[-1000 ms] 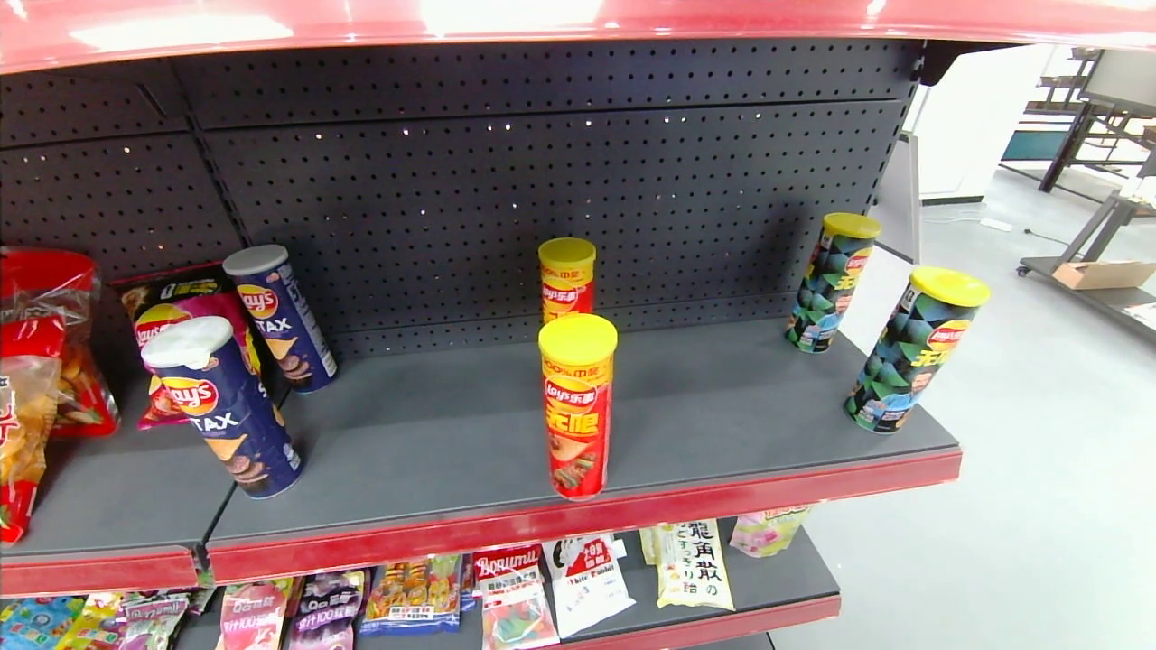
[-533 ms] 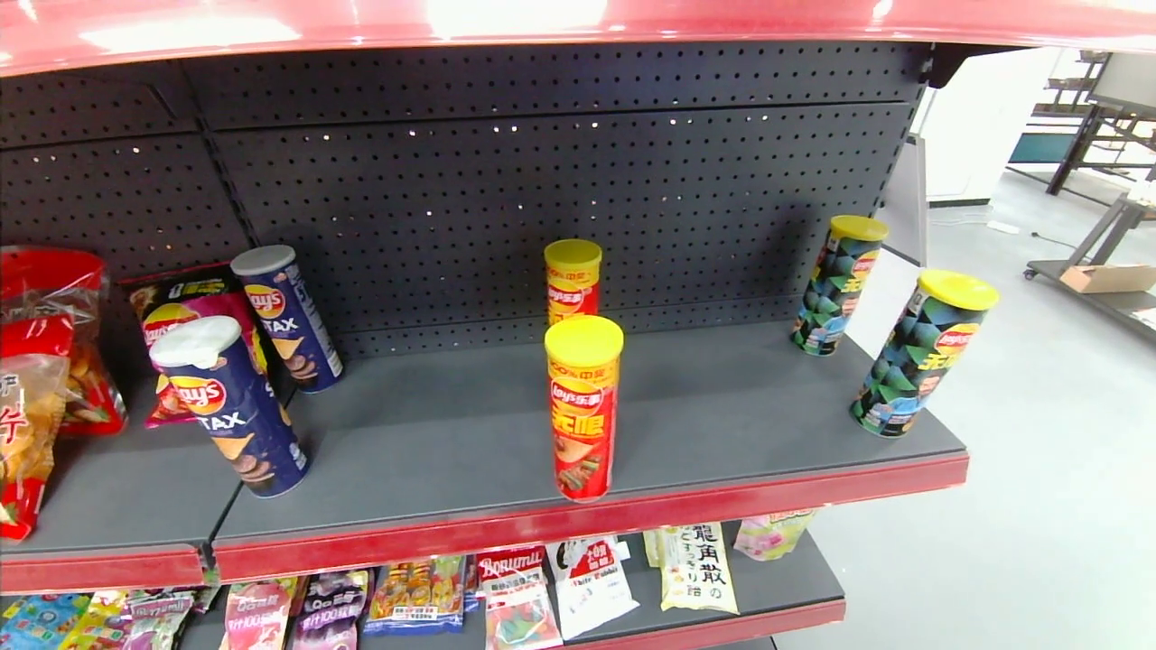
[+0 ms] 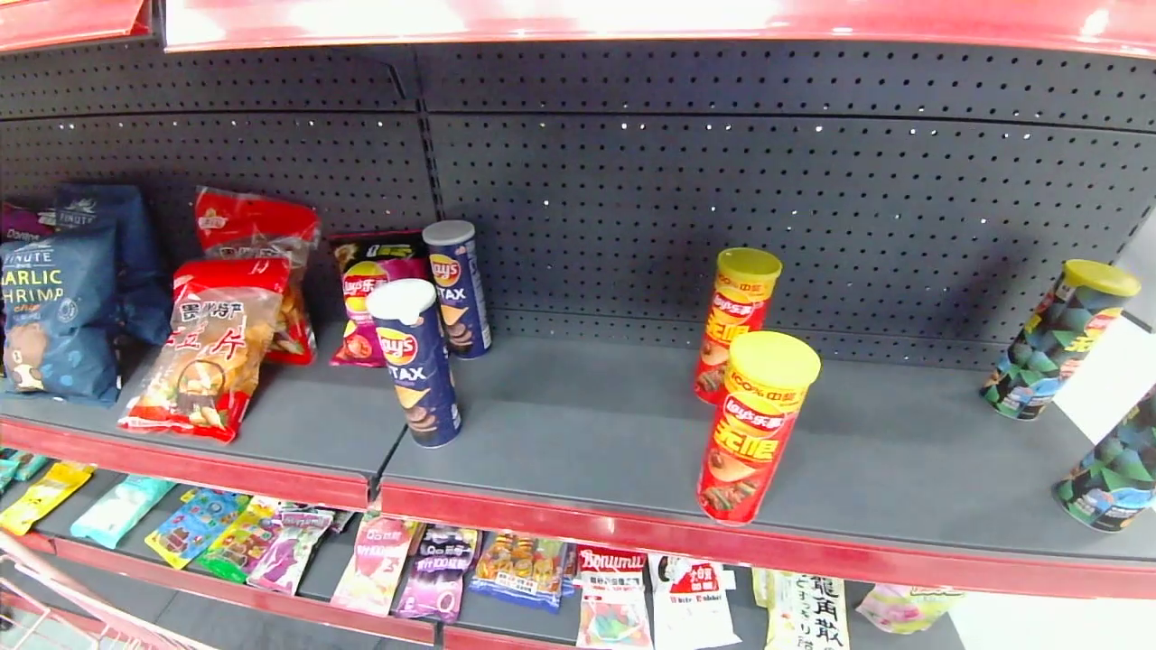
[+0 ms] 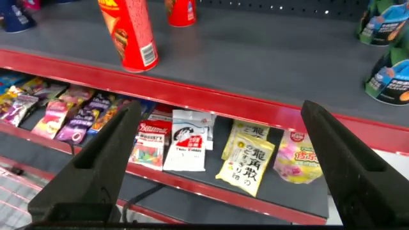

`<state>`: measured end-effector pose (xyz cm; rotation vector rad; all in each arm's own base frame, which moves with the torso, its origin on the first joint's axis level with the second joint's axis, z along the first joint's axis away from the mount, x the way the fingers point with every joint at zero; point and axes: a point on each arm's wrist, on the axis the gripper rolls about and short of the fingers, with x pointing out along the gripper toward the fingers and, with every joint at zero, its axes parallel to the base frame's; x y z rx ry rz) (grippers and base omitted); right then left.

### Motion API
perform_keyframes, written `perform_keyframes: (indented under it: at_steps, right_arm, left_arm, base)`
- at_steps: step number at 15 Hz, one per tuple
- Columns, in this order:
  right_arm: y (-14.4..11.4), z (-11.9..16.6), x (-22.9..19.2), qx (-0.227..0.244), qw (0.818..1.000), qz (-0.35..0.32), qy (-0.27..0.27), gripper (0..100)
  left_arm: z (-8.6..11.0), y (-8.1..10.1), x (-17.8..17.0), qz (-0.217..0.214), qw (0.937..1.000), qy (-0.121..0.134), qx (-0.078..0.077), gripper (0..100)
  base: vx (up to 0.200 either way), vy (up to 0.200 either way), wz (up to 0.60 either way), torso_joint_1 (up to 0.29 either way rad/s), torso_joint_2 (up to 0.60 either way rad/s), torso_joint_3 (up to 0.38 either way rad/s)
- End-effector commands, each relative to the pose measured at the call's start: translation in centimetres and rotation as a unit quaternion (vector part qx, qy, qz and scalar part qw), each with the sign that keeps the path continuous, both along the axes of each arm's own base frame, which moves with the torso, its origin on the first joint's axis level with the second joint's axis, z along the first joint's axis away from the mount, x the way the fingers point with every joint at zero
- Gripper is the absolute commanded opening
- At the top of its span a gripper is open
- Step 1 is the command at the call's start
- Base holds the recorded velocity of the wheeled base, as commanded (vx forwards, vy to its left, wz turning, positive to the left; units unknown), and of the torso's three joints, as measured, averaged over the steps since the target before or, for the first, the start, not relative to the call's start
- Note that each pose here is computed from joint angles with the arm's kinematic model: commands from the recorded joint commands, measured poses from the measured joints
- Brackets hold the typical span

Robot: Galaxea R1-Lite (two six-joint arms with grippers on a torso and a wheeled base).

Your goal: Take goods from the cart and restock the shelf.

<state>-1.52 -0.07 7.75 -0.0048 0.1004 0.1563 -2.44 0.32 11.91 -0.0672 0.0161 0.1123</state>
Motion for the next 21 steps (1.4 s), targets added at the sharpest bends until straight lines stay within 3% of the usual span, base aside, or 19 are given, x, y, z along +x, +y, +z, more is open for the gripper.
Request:
perform_keyframes:
  at_steps: [1, 4, 6, 7, 9, 11, 12, 15, 16, 18, 21]
  right_arm:
    - [-0.1, 0.0, 0.0, 0.0, 0.999, 0.034, 0.003, 100]
    - [-0.3, 0.1, 0.2, -0.004, 0.993, 0.118, 0.009, 100]
    - [-0.4, 0.1, 0.0, 0.005, 0.992, 0.128, -0.005, 100]
    - [-0.5, 3.1, -0.2, 0.049, 0.988, 0.146, -0.023, 100]
    - [0.2, 9.0, 1.6, 0.138, 0.98, 0.138, 0.02, 100]
    - [0.8, 9.2, 2.9, 0.078, 0.985, 0.145, 0.047, 100]
    - [1.7, 9.3, 4.9, 0.063, 0.983, 0.141, 0.094, 100]
    - [3.8, 9.2, 9.6, 0.066, 0.977, 0.133, 0.151, 100]
    - [4.8, 8.6, 11.8, 0.052, 0.97, 0.127, 0.2, 100]
    - [5.7, 6.9, 13.9, 0.032, 0.956, 0.119, 0.266, 100]
    - [6.5, 5.2, 15.8, 0.018, 0.941, 0.108, 0.322, 100]
  left_arm:
    - [0.1, 0.0, -0.1, -0.001, 1.0, -0.006, 0.0, 100]
    - [0.0, 0.0, -0.1, -0.004, 1.0, -0.005, 0.0, 100]
    - [-0.1, 0.0, -0.1, -0.004, 1.0, -0.004, 0.0, 100]
    - [-0.2, 0.0, -0.1, -0.004, 1.0, -0.001, 0.001, 100]
    - [-0.5, 0.0, -0.2, -0.006, 1.0, 0.002, 0.0, 100]
    - [-0.8, 0.0, -0.5, -0.008, 0.9999, 0.009, 0.002, 100]
    - [-0.8, 0.0, -0.5, -0.007, 0.9999, 0.009, 0.002, 100]
    - [-1.1, 0.0, -0.5, 0.0, 0.9997, 0.018, 0.014, 100]
    - [-1.2, 0.0, -0.5, -0.001, 0.9996, 0.017, 0.022, 100]
    - [-1.2, 0.0, -0.5, 0.001, 0.9996, 0.017, 0.023, 100]
    - [-1.3, 0.0, -0.5, 0.005, 0.9996, 0.018, 0.023, 100]
  base:
    - [0.0, 0.0, 0.0, 0.0, 0.0, 0.0]
    - [0.0, 0.0, 0.0, 0.0, 0.0, 0.0]
    - [0.0, 0.0, 0.0, 0.0, 0.0, 0.0]
    - [0.0, 0.0, 0.0, 0.0, 0.0, 0.0]
    - [0.0, 0.0, 0.0, 0.0, 0.0, 0.0]
    - [0.0, 0.0, 0.0, 0.0, 0.0, 0.0]
    - [0.0, 0.0, 0.0, 0.0, 0.0, 0.0]
    - [0.0, 0.0, 0.0, 0.0, 0.0, 0.0]
    - [0.0, 0.0, 0.0, 0.0, 0.0, 0.0]
    - [0.0, 0.0, 0.0, 0.0, 0.0, 0.0]
    - [0.0, 0.0, 0.0, 0.0, 0.0, 0.0]
